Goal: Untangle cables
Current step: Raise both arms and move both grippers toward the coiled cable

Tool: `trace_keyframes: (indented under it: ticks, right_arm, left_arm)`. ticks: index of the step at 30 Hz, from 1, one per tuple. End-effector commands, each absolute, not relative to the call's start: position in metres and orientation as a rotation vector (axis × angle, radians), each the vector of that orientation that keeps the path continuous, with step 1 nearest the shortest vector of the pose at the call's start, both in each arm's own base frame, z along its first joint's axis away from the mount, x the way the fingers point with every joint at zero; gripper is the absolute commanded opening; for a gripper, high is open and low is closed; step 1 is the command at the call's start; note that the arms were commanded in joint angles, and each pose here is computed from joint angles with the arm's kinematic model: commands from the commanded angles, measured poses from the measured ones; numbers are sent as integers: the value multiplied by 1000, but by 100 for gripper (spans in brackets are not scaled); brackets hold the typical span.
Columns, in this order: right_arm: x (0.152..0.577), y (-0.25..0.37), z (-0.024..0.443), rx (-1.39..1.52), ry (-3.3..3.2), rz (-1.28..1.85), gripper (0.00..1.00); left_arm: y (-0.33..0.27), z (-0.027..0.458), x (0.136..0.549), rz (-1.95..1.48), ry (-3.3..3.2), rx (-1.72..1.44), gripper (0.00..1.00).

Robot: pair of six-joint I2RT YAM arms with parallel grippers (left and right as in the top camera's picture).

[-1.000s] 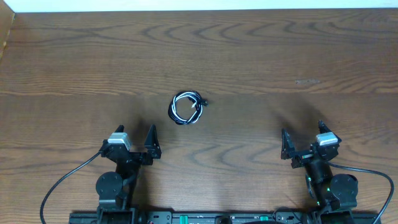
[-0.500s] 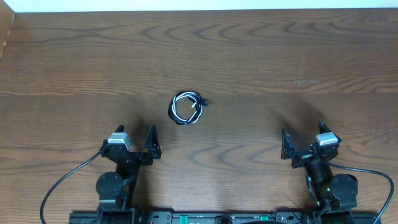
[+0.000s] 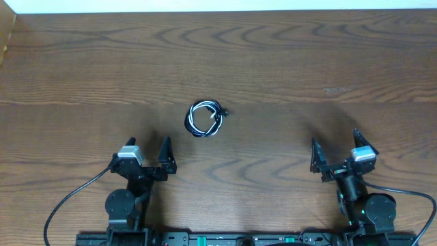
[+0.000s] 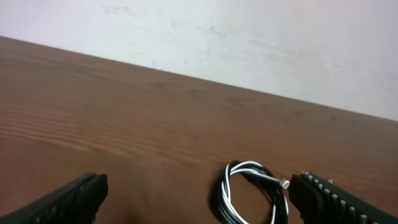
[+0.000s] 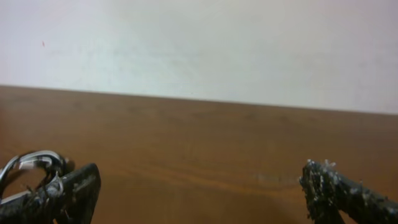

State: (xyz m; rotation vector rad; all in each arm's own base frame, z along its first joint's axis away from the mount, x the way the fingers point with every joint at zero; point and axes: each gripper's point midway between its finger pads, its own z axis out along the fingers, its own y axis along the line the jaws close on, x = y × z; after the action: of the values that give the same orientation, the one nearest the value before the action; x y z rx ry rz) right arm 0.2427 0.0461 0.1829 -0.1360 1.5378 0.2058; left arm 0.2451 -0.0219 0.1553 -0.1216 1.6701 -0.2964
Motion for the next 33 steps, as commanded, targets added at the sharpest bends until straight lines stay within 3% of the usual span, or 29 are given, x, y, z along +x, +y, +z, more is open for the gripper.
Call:
trace_keyframes:
  ticks: [1, 9, 19, 25, 33]
  right_arm:
    - [239, 61, 189, -195, 1508, 279, 99]
    - [216, 103, 203, -419, 1459, 482, 99]
    - [198, 89, 280, -377, 1558, 418, 99]
    - [227, 92, 286, -375, 1791, 430, 99]
    - [277, 100, 258, -334, 2276, 509, 99]
  left_arm:
    - [-42, 165, 243, -423, 1638, -57, 98]
    - [-74, 235, 221, -638, 1521, 71, 98]
    - [-87, 300, 205, -679, 1856, 110, 98]
    - [-87, 295, 215, -653, 2230, 140, 98]
    - [-88, 244, 252, -719, 2577, 50, 98]
